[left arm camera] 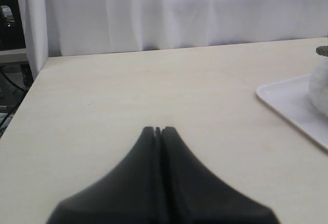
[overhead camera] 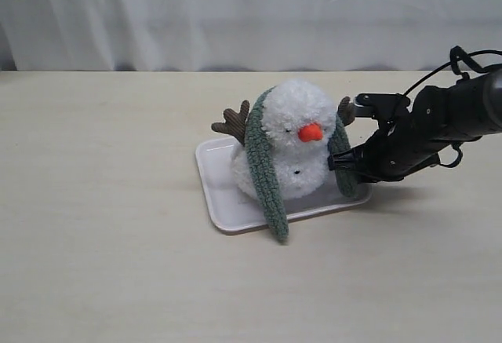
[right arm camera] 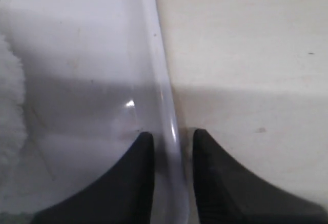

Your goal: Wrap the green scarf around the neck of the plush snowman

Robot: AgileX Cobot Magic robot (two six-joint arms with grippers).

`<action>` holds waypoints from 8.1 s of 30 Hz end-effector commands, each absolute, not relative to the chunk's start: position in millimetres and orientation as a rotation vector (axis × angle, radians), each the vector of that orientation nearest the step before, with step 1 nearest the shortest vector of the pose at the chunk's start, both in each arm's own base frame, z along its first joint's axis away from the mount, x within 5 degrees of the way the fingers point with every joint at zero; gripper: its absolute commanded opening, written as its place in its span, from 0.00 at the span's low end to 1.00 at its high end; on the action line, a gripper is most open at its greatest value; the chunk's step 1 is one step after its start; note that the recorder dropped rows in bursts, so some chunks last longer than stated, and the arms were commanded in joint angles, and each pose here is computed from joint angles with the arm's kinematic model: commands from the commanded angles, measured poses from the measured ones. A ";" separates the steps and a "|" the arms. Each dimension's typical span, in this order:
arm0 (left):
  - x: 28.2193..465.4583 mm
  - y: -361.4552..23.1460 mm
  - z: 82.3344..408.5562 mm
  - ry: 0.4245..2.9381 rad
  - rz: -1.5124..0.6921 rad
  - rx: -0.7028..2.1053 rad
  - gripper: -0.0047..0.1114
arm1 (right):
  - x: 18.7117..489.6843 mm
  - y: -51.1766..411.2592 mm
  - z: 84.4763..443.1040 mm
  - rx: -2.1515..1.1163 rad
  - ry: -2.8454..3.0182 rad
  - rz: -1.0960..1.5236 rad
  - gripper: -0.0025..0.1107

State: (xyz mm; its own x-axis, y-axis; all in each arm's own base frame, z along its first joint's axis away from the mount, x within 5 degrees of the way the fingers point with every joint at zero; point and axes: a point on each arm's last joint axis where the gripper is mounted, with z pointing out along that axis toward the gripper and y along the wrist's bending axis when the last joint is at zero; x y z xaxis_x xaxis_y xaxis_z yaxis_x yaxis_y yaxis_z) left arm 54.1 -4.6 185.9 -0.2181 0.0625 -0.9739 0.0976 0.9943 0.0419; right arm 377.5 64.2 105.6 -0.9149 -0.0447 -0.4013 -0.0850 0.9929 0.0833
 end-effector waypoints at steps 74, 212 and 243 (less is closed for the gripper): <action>54.1 -5.0 185.6 1.785 -0.041 0.120 0.04 | 346.9 64.0 301.1 -0.287 2.468 0.187 0.06; 54.1 -5.0 185.6 1.785 -0.041 0.120 0.04 | 361.8 65.7 230.5 -0.342 2.589 0.217 0.06; 54.1 -5.0 185.6 1.785 -0.041 0.120 0.04 | 369.6 74.6 203.0 -0.349 2.645 0.339 0.06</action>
